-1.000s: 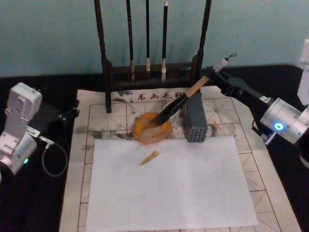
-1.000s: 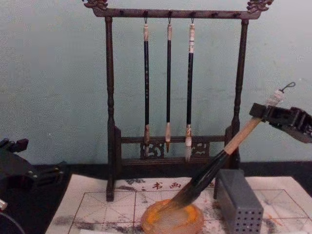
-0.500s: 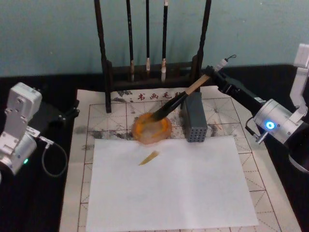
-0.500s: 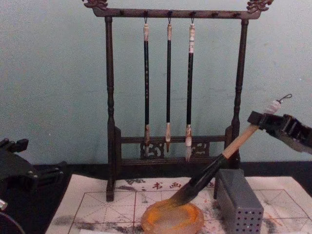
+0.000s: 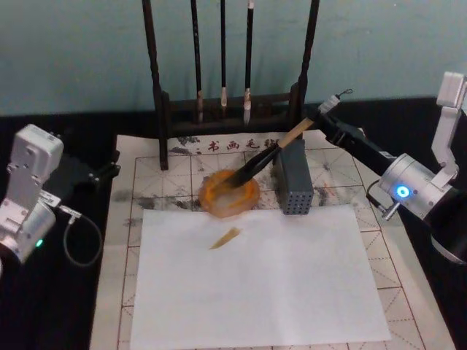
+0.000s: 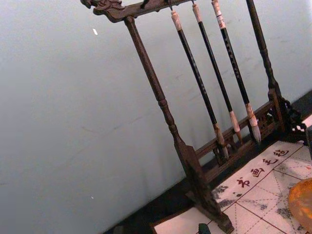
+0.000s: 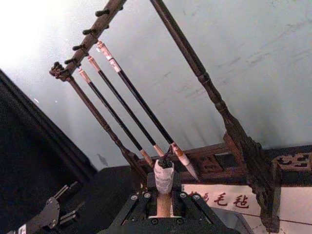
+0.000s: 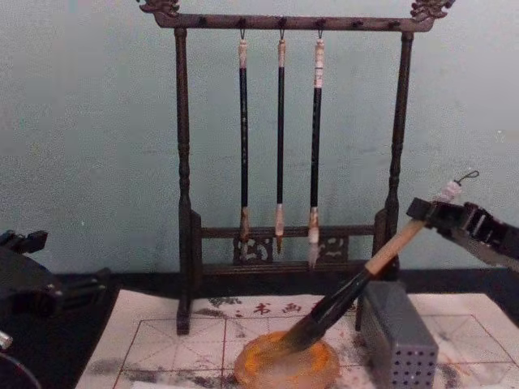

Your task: Pick up the brush from the inkstone, write on the paper, then place the brush back to its original position.

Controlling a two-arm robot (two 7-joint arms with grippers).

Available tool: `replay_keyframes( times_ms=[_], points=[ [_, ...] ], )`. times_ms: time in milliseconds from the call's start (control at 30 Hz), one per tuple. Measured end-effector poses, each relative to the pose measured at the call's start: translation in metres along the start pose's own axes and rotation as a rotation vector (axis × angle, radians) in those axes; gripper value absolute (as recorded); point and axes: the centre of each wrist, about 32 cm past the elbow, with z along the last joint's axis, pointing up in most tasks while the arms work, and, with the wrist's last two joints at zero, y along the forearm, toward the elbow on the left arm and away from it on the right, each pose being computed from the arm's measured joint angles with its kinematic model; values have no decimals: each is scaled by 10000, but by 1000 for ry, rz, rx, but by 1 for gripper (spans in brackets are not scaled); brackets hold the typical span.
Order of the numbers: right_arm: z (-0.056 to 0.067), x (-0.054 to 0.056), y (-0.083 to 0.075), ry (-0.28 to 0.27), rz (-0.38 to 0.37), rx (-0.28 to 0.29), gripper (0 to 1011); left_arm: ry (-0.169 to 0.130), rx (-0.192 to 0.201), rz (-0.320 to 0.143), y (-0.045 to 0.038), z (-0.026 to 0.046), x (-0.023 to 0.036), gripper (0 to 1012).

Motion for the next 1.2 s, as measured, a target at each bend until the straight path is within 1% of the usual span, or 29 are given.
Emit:
replay_keyframes(
  times_ms=[167,433,1200],
  points=[
    [-14,1,8,26,-5,-4,182,0,0,0,0,0,0,1001],
    [-44,21,0,51,-16,-18,182,0,0,0,0,0,0,1001],
    [-74,77,-40,81,-55,-47,182,0,0,0,0,0,0,1001]
  ],
)
